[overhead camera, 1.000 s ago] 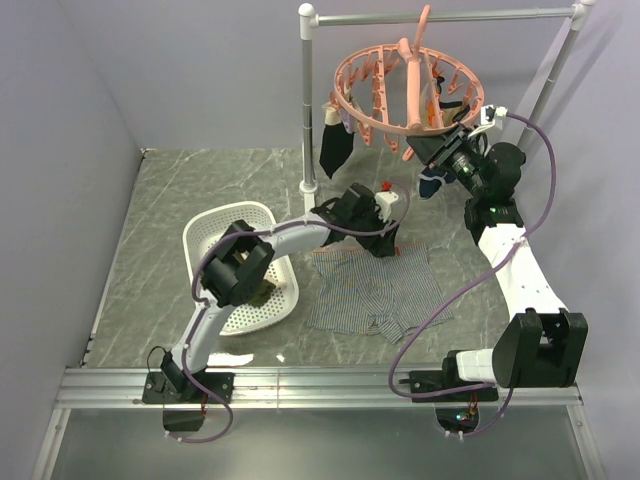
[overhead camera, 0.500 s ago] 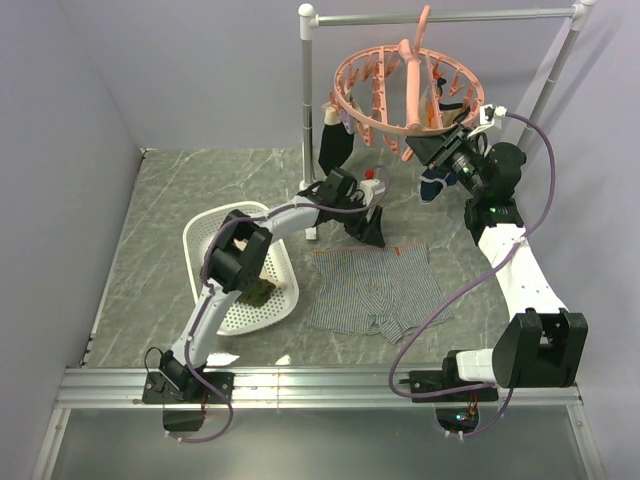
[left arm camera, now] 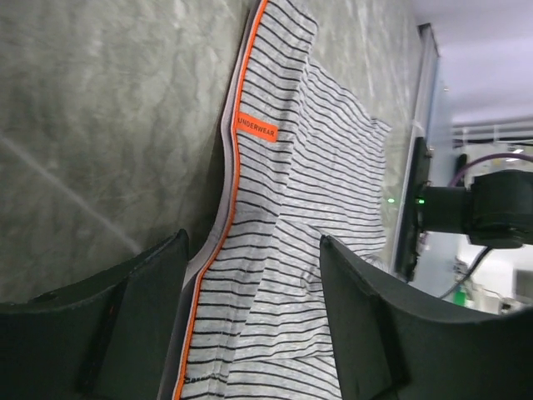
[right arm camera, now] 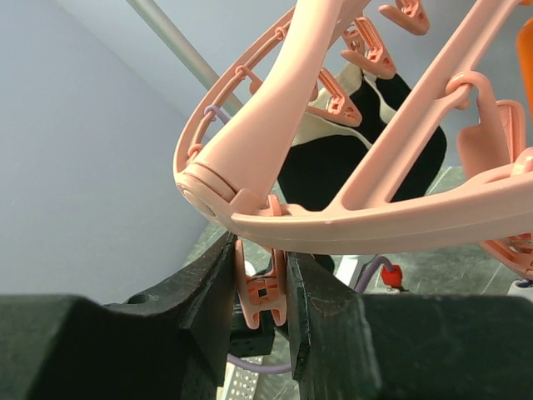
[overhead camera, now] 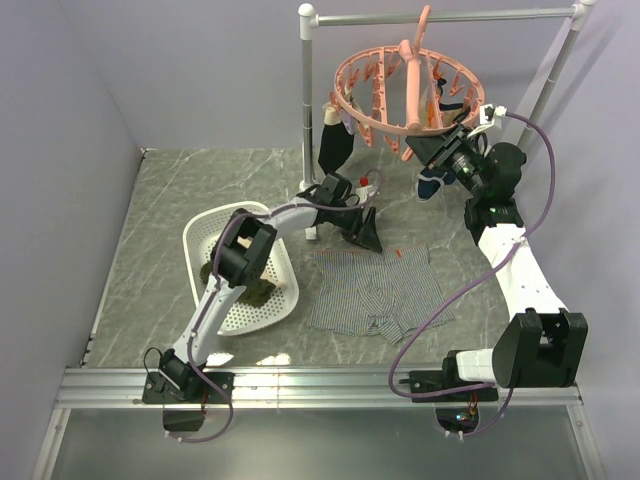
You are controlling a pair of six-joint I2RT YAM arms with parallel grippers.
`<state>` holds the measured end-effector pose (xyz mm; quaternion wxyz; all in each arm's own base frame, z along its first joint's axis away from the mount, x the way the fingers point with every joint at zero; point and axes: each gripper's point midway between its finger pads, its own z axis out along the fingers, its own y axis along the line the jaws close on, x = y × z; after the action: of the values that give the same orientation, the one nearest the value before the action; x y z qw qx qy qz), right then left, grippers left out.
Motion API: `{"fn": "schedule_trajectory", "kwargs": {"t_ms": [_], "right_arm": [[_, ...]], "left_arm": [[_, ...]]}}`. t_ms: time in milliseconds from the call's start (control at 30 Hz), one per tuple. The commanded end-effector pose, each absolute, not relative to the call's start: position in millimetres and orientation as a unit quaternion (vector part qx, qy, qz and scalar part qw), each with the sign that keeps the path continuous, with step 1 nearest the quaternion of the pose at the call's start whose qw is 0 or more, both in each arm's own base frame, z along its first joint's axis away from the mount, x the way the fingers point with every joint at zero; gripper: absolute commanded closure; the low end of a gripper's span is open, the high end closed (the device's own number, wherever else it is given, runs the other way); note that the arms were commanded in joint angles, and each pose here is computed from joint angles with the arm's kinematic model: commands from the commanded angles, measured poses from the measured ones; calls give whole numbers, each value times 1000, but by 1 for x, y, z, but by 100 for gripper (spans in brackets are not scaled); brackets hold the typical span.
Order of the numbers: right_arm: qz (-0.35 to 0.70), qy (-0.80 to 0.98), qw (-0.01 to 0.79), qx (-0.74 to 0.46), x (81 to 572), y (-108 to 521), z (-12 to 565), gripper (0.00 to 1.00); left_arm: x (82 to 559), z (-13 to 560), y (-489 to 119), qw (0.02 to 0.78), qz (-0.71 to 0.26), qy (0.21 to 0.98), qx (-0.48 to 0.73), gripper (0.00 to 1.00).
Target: Clip the underwear to the hanger
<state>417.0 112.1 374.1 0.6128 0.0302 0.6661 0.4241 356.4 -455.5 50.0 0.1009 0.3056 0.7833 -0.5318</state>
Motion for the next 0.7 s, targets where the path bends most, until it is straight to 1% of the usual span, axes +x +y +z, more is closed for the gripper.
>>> {"fn": "schedule_trajectory", "kwargs": {"t_ms": [0,133,267,433,667], "right_arm": [[419,634,651,4,414,109,402,100],[419,636,649,4,415,109,400,100],[420,637,647,5,415,109,399,100],[418,638,646,7,416,109,397,100],[415,640,647,6,416,108,396,100]], "left_arm": [[347,52,-467,73,-555,771,304,30],[346,50,-472,65,-567,767,293,32],[346,50,-481,77,-572,760,299,31],[346,52,-494,80,-590,746,299,35],[335,46,-505,61,-599,741,298,41]]}}
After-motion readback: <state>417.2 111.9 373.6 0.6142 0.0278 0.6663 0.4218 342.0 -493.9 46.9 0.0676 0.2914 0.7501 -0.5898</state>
